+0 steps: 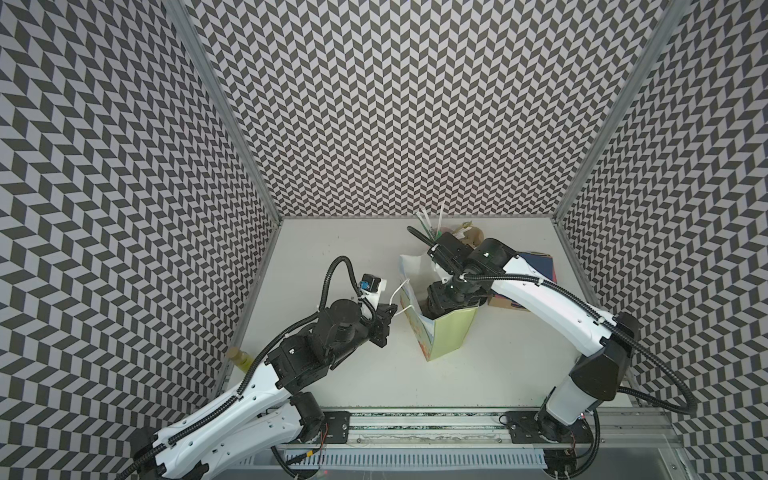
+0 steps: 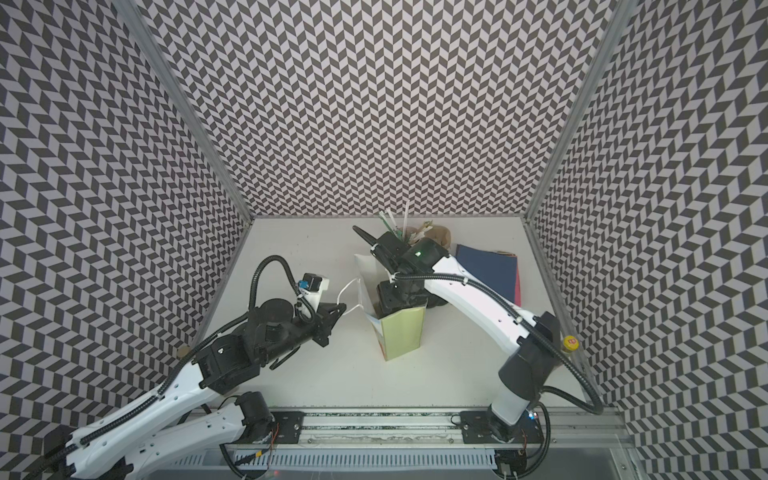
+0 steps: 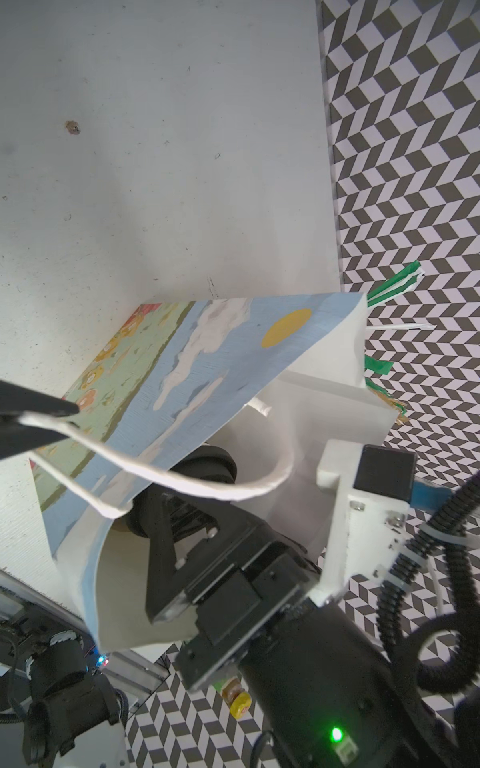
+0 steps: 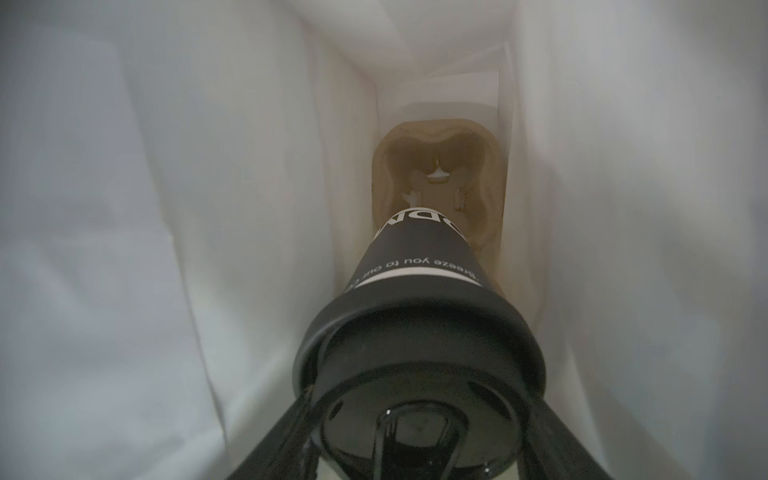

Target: Pack the takeout coffee

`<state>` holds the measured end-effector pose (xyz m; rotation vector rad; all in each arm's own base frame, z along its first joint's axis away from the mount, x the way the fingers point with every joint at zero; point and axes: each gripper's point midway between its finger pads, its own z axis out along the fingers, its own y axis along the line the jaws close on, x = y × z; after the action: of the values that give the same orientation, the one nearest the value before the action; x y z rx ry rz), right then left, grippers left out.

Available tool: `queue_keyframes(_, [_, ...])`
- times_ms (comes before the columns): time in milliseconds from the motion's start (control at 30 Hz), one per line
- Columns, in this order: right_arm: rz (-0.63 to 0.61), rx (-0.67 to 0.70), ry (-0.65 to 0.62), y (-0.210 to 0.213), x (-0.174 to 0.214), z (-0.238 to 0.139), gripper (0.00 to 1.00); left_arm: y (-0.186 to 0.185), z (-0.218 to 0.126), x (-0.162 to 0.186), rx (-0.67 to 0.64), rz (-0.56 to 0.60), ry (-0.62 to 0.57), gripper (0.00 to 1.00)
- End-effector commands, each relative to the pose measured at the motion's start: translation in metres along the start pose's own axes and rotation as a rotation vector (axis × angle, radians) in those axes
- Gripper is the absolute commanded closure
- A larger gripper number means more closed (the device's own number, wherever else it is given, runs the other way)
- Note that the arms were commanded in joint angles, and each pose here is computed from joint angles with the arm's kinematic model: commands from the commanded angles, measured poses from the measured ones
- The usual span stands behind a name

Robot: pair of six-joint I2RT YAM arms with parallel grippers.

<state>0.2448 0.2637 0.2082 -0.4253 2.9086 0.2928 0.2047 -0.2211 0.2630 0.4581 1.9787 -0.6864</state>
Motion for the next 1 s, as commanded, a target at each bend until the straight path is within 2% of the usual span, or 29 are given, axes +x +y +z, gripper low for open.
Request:
queue_keyframes(0, [0.002, 0.009, 0.038, 0.001, 0.001, 0.015, 1.0, 0.005, 0.003, 0.012, -0.023, 0.02, 0.046, 1.0])
queue_keyframes(967, [0.007, 0.143, 0.121, -0.008, -0.002, 0.066, 1.0, 0.004, 0.007, 0.017, -0.018, 0.023, 0.069, 1.0])
